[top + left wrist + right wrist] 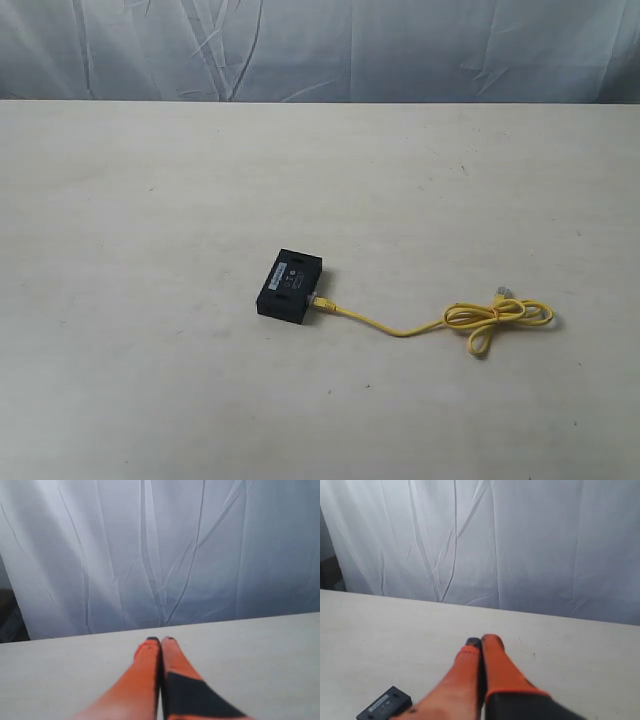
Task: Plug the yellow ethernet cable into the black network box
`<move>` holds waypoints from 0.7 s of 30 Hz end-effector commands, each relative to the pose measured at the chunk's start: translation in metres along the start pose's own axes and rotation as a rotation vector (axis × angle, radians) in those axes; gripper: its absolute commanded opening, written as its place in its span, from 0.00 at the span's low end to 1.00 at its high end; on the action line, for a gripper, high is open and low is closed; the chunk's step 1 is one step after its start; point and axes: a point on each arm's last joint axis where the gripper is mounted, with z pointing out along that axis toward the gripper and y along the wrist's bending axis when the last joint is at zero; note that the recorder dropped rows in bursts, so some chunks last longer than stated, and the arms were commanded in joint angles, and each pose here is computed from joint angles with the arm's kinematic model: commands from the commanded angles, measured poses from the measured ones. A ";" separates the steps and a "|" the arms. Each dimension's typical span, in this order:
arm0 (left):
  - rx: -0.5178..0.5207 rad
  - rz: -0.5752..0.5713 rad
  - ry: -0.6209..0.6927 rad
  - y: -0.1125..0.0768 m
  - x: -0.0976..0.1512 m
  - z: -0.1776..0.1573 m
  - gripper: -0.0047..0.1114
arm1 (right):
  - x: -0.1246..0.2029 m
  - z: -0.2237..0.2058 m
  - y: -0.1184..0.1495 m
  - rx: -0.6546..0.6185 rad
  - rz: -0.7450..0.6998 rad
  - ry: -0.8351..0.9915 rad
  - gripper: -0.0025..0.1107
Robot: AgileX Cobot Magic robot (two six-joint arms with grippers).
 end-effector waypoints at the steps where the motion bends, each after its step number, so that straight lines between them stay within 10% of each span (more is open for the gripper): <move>1: -0.011 0.043 -0.041 -0.001 0.006 -0.014 0.04 | 0.010 -0.010 -0.001 0.026 -0.012 -0.088 0.02; 21: -0.025 0.103 -0.095 -0.002 0.004 -0.033 0.04 | 0.010 -0.014 0.000 0.023 -0.013 -0.101 0.02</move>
